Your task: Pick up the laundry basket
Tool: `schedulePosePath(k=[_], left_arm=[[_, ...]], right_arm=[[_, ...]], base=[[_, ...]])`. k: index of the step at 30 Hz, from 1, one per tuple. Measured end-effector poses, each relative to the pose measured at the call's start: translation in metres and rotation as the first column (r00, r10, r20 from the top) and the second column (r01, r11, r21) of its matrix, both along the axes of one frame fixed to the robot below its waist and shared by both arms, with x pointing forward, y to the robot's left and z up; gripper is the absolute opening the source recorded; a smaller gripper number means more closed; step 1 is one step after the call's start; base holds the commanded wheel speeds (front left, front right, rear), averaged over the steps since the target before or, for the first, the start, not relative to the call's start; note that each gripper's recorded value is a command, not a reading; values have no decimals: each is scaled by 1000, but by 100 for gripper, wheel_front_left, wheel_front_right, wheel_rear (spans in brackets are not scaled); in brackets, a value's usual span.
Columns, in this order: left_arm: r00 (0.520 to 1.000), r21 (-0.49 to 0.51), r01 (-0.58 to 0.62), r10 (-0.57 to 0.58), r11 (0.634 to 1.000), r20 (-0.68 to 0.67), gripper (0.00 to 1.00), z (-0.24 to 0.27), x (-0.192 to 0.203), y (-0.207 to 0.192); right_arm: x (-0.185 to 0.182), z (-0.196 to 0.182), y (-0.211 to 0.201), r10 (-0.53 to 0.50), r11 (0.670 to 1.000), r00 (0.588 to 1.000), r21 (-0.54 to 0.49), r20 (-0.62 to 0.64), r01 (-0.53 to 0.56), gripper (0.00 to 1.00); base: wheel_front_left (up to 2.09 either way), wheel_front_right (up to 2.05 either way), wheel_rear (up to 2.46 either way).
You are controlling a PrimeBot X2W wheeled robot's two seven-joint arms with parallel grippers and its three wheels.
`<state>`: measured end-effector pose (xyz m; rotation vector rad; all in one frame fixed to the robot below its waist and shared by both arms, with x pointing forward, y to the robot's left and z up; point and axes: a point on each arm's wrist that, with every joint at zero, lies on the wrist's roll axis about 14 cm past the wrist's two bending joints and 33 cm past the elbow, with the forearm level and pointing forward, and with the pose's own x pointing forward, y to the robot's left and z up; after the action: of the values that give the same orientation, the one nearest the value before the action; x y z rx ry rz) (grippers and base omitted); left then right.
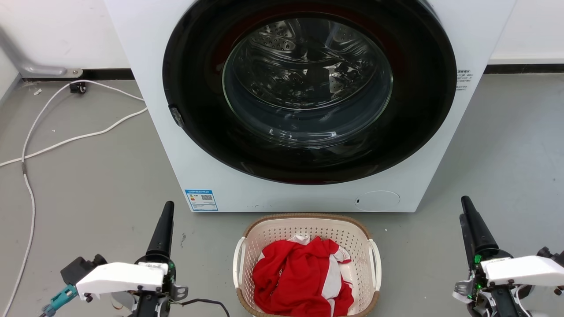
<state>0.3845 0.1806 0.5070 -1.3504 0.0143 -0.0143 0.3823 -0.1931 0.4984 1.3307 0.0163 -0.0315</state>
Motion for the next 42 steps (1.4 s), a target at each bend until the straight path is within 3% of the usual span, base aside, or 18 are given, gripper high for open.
schedulePosePath(k=[7,14,26,42], left_arm=[[999,163,21,-27,986,30,100,9,1,-10],[998,319,30,-47,947,45,100,12,0,-17],[996,515,26,-69,857,64,100,14,-2,-25],[990,718,8,-109,696,94,100,17,-5,-37]], right_arm=[[1,6,4,15,984,1000,-179,18,-12,100],[2,12,9,32,935,999,-354,34,-18,100],[-1,12,18,68,815,997,-578,37,-34,100],[-3,17,29,115,628,992,-778,52,-32,100]], base=[[0,0,0],[0,0,0],[0,0,0],[0,0,0]])
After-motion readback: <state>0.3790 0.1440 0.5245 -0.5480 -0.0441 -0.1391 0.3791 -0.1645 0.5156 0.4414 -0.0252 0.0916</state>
